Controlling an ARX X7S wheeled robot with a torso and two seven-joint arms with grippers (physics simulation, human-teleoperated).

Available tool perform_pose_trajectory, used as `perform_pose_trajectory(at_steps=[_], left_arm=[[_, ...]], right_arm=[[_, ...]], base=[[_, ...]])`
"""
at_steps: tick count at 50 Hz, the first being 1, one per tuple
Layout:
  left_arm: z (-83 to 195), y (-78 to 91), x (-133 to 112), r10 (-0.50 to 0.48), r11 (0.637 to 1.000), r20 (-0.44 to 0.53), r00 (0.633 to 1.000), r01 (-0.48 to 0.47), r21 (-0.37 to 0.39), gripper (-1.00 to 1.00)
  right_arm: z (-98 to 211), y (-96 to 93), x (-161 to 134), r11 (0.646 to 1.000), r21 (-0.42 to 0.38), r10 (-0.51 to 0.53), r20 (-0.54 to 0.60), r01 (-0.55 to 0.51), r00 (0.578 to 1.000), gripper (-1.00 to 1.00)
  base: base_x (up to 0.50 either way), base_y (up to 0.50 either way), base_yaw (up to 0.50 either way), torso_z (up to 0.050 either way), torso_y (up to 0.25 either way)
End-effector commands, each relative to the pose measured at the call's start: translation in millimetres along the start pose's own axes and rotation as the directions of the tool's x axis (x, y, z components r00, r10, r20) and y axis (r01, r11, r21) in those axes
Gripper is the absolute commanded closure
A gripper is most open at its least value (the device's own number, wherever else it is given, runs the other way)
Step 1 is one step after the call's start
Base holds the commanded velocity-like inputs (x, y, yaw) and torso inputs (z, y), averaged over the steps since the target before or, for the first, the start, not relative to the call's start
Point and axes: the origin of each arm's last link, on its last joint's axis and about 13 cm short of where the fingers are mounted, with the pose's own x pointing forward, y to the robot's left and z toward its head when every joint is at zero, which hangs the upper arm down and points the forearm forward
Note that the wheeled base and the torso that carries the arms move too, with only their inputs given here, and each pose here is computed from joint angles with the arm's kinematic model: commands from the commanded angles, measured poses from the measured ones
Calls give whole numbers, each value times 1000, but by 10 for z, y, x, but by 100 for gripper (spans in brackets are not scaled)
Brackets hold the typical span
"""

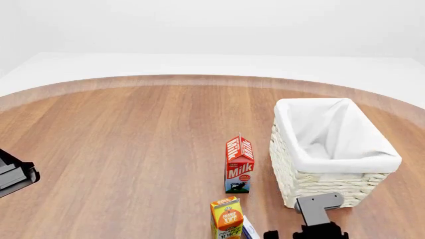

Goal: Pick up the cream cheese box and the butter, and put them in the basket.

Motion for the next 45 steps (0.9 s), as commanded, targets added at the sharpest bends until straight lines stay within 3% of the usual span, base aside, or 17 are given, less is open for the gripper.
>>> perform_pose_trajectory(at_steps=[1,21,45], left_arm=[[1,28,-7,5,1000,12,1000,-5,16,-100],[-8,22,-15,2,1000,8,1000,-2,16,-100],[-38,2,-29,-8,1000,1,1000,8,15,-100]], right_arm=[[-31,30,14,1000,-10,27,12,-27,1000,-100],[-22,157,19,991,-108,80,32,-76,996,-100],[-27,207,205,985,-151,86,30,-81,996,-100]], base=[[0,0,0,0,0],[0,0,0,0,0],[0,0,0,0,0]])
